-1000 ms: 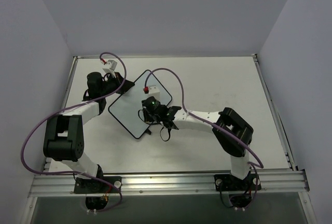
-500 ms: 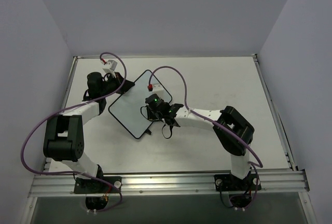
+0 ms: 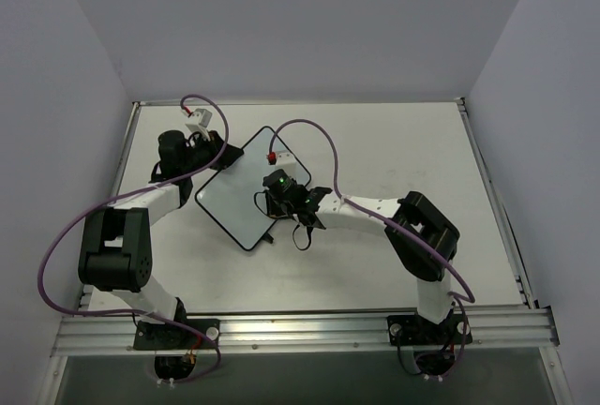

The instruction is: Erase the whiteboard

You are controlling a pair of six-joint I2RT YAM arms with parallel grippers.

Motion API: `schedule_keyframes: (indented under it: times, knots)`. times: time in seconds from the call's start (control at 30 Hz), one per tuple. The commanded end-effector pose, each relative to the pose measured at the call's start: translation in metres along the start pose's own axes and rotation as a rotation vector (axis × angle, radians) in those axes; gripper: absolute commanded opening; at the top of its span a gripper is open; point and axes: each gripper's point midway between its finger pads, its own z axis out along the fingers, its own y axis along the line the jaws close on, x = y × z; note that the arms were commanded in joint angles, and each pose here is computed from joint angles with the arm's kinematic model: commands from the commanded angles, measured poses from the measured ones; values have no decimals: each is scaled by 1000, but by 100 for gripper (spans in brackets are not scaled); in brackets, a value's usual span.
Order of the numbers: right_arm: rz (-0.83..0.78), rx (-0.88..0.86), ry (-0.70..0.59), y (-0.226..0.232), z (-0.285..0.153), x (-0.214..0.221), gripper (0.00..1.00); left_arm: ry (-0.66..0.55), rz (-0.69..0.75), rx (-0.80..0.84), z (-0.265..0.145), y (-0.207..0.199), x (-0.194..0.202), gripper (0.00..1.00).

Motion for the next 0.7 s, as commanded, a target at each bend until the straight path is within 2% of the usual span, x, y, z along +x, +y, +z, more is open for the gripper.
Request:
schedule_keyframes:
  times: [0.0, 0.13, 0.3, 0.43, 0.47, 0.67]
  knots:
    - [-9, 66, 28, -18, 4, 9, 0, -4, 27, 38, 1, -17, -7, 30]
    - [-9, 65, 29, -18, 4, 9, 0, -8, 28, 36, 0, -17, -8, 38]
    - [-6, 61, 26, -17, 4, 9, 0, -19, 27, 12, -2, -14, -10, 40]
    - [-4, 60, 27, -17, 4, 9, 0, -46, 25, -20, -8, -9, -15, 46]
    - [-4, 59, 28, -17, 4, 9, 0, -56, 24, -37, -9, -6, -18, 52]
    - [-3, 58, 27, -17, 3, 9, 0, -98, 13, -108, -19, 5, -25, 58]
